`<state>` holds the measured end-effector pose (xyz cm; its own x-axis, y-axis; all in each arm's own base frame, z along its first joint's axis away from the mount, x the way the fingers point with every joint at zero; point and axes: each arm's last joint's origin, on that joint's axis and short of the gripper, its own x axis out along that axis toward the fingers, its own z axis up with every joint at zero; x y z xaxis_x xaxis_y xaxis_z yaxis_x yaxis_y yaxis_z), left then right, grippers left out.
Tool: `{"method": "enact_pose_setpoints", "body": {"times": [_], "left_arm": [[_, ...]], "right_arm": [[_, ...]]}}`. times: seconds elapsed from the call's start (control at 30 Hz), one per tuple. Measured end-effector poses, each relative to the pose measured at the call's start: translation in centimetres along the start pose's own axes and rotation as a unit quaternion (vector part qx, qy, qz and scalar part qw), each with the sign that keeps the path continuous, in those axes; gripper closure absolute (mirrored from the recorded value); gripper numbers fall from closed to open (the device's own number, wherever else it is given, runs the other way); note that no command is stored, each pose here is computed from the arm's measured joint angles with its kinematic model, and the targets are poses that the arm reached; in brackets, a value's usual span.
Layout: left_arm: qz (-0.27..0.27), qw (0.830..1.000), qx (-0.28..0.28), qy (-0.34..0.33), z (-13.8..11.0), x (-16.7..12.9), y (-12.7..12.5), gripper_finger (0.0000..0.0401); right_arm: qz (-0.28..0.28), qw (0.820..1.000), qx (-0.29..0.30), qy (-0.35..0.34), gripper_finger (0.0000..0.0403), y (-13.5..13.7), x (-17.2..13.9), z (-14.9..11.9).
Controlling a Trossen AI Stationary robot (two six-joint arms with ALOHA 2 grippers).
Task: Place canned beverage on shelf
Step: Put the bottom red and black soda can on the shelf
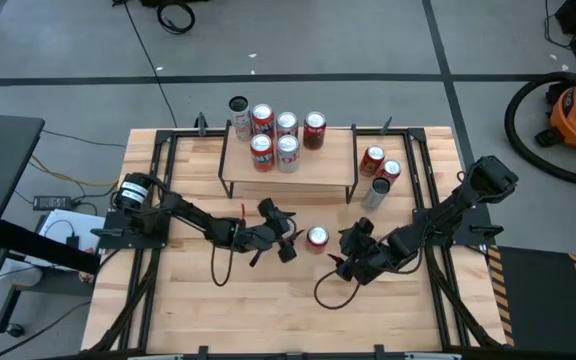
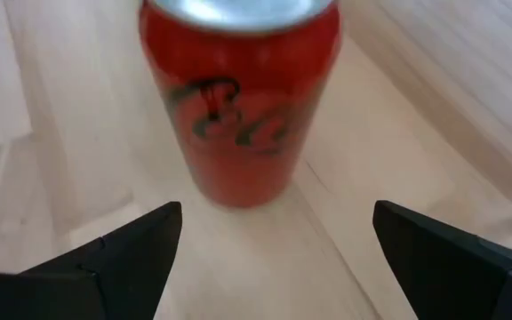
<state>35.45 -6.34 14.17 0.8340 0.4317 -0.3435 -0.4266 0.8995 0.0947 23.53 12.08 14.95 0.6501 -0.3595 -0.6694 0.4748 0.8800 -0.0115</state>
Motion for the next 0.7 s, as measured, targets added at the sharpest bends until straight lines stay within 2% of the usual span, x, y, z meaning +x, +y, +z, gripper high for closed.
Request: {"method": "enact_pose_setpoints", "body": {"times": [0.2,0.3,0.4,0.47,0.57,0.7], "left_arm": [[-0.004,0.998,0.035,0.059,0.3,-1.4,0.6,0.0127],[-0.071,0.993,0.035,0.088,0.7,-2.0,0.6,0.0127],[-0.168,0.979,0.013,0.112,0.8,-2.4,0.1,0.0127],[-0.206,0.971,-0.005,0.118,0.9,-2.5,-0.2,0.0127],[-0.210,0.972,-0.019,0.104,0.8,-2.2,-0.5,0.0127],[-0.150,0.986,-0.039,0.069,0.3,-1.6,-0.9,0.0127]], "right_arm": [[-0.026,1.000,0.000,0.011,0.0021,-0.4,-0.2,-0.6],[-0.034,0.999,0.000,0.007,0.0021,-0.6,-0.1,-0.5],[-0.025,1.000,-0.004,0.016,0.0021,-0.6,0.1,-0.4],[-0.023,1.000,-0.003,0.019,0.0021,-0.6,0.2,-0.3],[-0.030,0.999,-0.003,0.016,0.0021,-0.8,0.4,0.0],[-0.050,0.999,-0.003,-0.005,0.0021,-1.5,1.0,-0.1]]}}
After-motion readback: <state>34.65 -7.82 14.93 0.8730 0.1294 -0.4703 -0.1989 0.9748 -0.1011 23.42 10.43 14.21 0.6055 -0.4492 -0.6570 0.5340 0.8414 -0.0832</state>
